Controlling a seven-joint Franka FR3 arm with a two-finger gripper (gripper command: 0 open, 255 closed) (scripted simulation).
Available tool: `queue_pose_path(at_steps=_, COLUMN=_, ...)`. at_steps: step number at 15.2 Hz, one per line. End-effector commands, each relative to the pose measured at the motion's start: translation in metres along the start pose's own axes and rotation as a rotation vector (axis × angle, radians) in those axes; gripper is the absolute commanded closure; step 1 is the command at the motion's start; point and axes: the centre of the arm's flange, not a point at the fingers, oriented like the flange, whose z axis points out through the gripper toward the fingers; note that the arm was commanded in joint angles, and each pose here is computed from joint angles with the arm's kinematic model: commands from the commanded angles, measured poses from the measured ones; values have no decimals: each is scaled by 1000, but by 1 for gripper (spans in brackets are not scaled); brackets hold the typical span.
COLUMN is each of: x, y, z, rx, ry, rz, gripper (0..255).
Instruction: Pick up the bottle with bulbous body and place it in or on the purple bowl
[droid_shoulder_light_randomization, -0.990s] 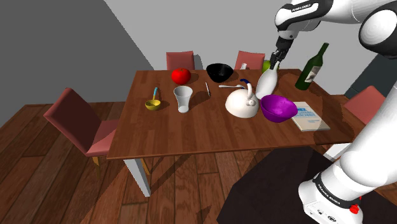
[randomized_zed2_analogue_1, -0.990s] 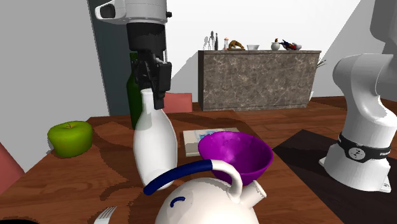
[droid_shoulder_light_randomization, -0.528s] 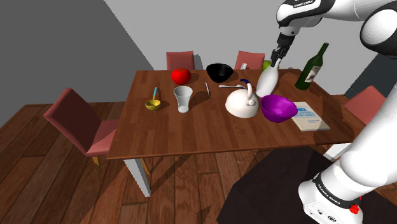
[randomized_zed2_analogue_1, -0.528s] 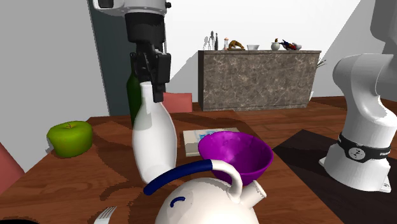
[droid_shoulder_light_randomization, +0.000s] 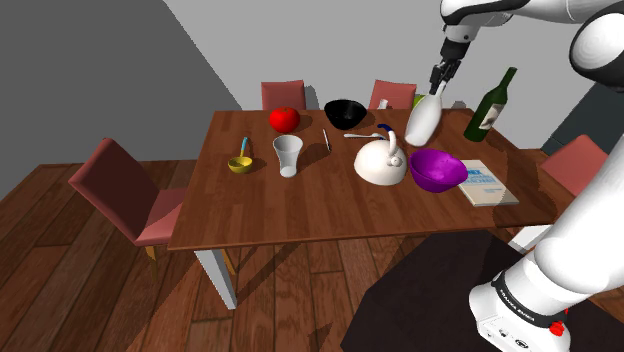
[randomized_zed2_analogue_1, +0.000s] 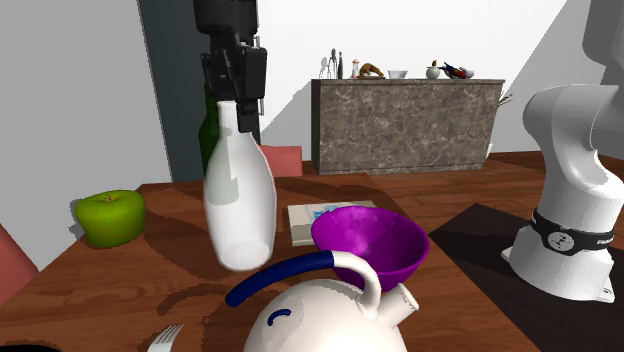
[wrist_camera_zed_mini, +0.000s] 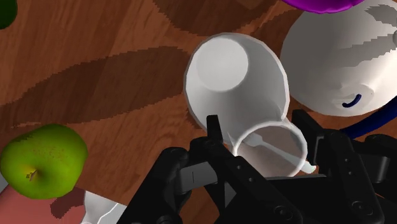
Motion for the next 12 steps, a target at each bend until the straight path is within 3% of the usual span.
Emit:
queue_pose_path(at_steps=1, x=0, y=-1, z=-12, rx=0, ry=0, rz=0, gripper=255)
queue_pose_path(at_steps=12, x=0, y=-1, z=-70, rx=0, ry=0, rz=0, gripper=255)
